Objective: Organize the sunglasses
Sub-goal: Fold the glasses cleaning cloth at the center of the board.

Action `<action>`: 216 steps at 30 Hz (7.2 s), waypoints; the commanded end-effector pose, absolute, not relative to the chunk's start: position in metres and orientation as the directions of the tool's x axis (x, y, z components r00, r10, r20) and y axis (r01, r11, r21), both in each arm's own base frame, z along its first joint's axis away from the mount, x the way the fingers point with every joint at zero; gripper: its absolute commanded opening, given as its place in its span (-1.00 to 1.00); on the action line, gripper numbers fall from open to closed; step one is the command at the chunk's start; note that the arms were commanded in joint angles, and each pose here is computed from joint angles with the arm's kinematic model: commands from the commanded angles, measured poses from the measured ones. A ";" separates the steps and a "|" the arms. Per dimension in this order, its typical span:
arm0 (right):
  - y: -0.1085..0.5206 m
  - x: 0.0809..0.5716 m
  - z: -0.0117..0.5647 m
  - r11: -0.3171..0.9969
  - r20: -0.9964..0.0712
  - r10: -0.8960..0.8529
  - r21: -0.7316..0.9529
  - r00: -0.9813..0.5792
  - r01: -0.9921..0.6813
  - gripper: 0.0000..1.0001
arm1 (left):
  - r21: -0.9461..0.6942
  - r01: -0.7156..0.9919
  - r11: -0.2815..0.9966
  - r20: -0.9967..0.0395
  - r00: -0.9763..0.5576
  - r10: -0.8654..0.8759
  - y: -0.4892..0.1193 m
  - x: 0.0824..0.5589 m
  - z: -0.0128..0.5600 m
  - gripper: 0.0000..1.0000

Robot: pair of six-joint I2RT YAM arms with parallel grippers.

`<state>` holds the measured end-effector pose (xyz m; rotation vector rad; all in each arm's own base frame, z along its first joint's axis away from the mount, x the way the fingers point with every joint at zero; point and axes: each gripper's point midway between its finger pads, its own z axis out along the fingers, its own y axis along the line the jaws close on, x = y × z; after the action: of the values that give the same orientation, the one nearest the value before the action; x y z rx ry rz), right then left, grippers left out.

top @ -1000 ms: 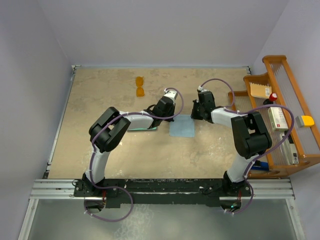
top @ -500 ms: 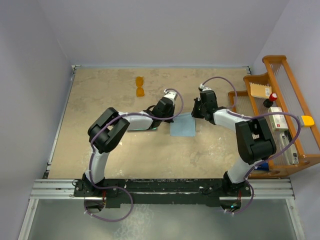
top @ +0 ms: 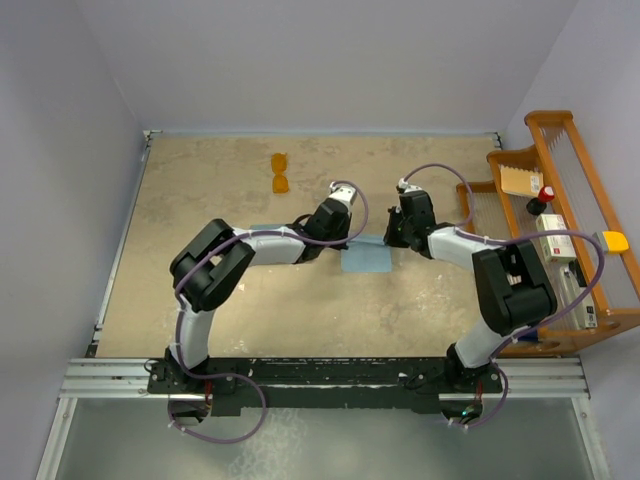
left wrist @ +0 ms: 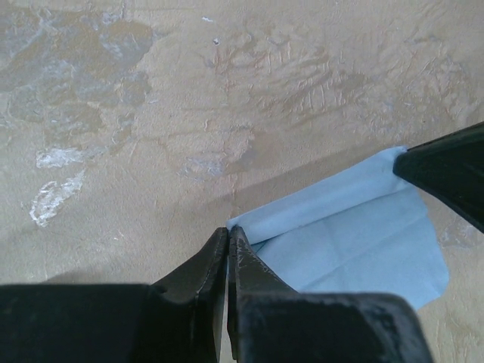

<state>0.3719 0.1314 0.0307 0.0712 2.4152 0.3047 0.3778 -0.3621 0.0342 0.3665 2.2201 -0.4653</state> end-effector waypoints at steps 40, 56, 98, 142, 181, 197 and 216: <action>0.131 0.340 0.045 0.965 -0.667 0.127 0.254 -0.734 -0.064 -1.00 | -0.202 0.463 0.863 -0.825 -0.555 0.105 -0.377 0.342 0.081 -1.00; 0.138 0.329 0.044 0.964 -0.666 0.107 0.252 -0.738 -0.088 -1.00 | -0.178 0.454 0.873 -0.824 -0.553 0.120 -0.366 0.335 0.074 -1.00; 0.141 0.314 0.038 0.967 -0.655 0.081 0.233 -0.751 -0.100 -1.00 | -0.154 0.504 0.850 -0.830 -0.533 0.166 -0.360 0.325 0.066 -1.00; 0.140 0.329 0.053 0.975 -0.661 0.065 0.202 -0.747 -0.094 -1.00 | -0.207 0.524 0.826 -0.830 -0.541 0.135 -0.374 0.312 0.063 -1.00; 0.133 0.323 0.042 0.980 -0.662 0.073 0.186 -0.746 -0.069 -1.00 | -0.216 0.552 0.805 -0.830 -0.538 0.146 -0.383 0.301 0.068 -0.70; 0.135 0.317 0.039 0.977 -0.656 0.074 0.201 -0.751 -0.079 -1.00 | -0.218 0.558 0.801 -0.818 -0.552 0.162 -0.381 0.291 0.066 -0.70; 0.136 0.313 0.034 0.974 -0.645 0.073 0.210 -0.760 -0.085 -1.00 | -0.169 0.527 0.833 -0.837 -0.523 0.162 -0.368 0.295 0.076 -0.82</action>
<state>0.3107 0.1316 0.0283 -0.0001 2.4440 0.2695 0.2885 -0.3636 0.0597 0.5274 2.1547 -0.5035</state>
